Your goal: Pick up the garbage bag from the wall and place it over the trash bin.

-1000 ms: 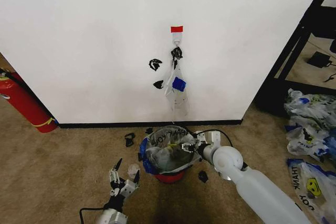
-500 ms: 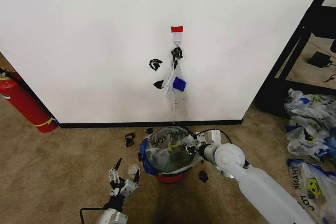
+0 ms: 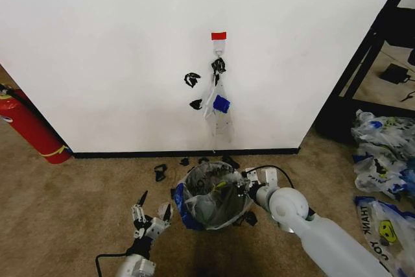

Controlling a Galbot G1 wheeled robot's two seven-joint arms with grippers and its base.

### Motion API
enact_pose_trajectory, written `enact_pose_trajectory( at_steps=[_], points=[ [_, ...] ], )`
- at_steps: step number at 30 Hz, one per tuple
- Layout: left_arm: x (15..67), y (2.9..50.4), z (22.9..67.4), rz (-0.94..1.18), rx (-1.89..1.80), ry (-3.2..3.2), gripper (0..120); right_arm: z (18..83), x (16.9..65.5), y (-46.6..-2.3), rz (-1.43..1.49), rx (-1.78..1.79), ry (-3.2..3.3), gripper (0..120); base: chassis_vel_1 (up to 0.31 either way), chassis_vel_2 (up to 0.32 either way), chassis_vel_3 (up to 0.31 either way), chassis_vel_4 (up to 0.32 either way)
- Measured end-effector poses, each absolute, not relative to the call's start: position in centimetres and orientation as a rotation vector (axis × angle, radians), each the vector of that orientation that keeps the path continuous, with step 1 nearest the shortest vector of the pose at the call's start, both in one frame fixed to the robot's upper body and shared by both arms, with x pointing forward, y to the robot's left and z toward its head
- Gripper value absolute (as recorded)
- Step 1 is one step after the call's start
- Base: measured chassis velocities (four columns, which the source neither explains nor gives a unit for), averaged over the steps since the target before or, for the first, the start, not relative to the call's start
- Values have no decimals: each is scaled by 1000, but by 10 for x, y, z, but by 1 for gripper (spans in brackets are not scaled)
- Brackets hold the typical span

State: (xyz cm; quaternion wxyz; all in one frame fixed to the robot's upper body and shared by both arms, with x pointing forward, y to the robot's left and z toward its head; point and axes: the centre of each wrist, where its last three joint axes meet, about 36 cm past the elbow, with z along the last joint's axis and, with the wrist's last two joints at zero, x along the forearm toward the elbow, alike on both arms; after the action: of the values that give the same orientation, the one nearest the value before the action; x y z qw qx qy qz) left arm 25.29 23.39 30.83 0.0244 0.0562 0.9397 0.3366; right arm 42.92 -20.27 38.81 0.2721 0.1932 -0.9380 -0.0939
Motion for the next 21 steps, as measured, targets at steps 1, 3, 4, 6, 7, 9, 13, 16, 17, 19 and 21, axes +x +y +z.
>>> enact_pose_trajectory(
  at_steps=[1, 3, 4, 6, 7, 9, 13, 16, 17, 19, 21],
  points=[
    [254, 230, 325, 993, 150, 2893, 100, 386, 431, -204, -292, 552, -2632, 0, 0, 0, 0, 0],
    [255, 224, 343, 936, 144, 2872, 100, 384, 432, -204, -305, 584, -2724, 0, 0, 0, 0, 0],
    [253, 220, 353, 896, 154, 2866, 100, 382, 431, -204, -307, 605, -2773, 0, 0, 0, 0, 0],
    [251, 215, 361, 853, 169, 2867, 100, 380, 430, -203, -307, 617, -2807, 0, 0, 0, 0, 0],
    [247, 206, 376, 752, 199, 2875, 100, 374, 427, -199, -305, 632, -2849, 0, 0, 0, 0, 0],
    [241, 195, 389, 636, 242, 2891, 96, 365, 419, -189, -306, 651, -2882, 0, 0, 0, 0, 0],
    [229, 171, 400, 434, 352, 2960, 86, 352, 404, -166, -310, 668, -2912, 0, 0, 0, 0, 0],
    [221, 152, 402, 294, 414, 3010, 73, 343, 389, -143, -307, 629, -2918, 0, 0, 0, 0, 0],
    [221, 145, 401, 250, 430, 3031, 67, 341, 383, -134, -312, 610, -2914, 0, 0, 0, 0, 0],
    [221, 139, 399, 204, 434, 3056, 65, 339, 378, -128, -317, 595, -2913, 0, 0, 0, 0, 0],
    [223, 130, 397, 133, 428, 3101, 56, 337, 371, -118, -322, 577, -2911, 0, 0, 0, 0, 0]
  ],
)
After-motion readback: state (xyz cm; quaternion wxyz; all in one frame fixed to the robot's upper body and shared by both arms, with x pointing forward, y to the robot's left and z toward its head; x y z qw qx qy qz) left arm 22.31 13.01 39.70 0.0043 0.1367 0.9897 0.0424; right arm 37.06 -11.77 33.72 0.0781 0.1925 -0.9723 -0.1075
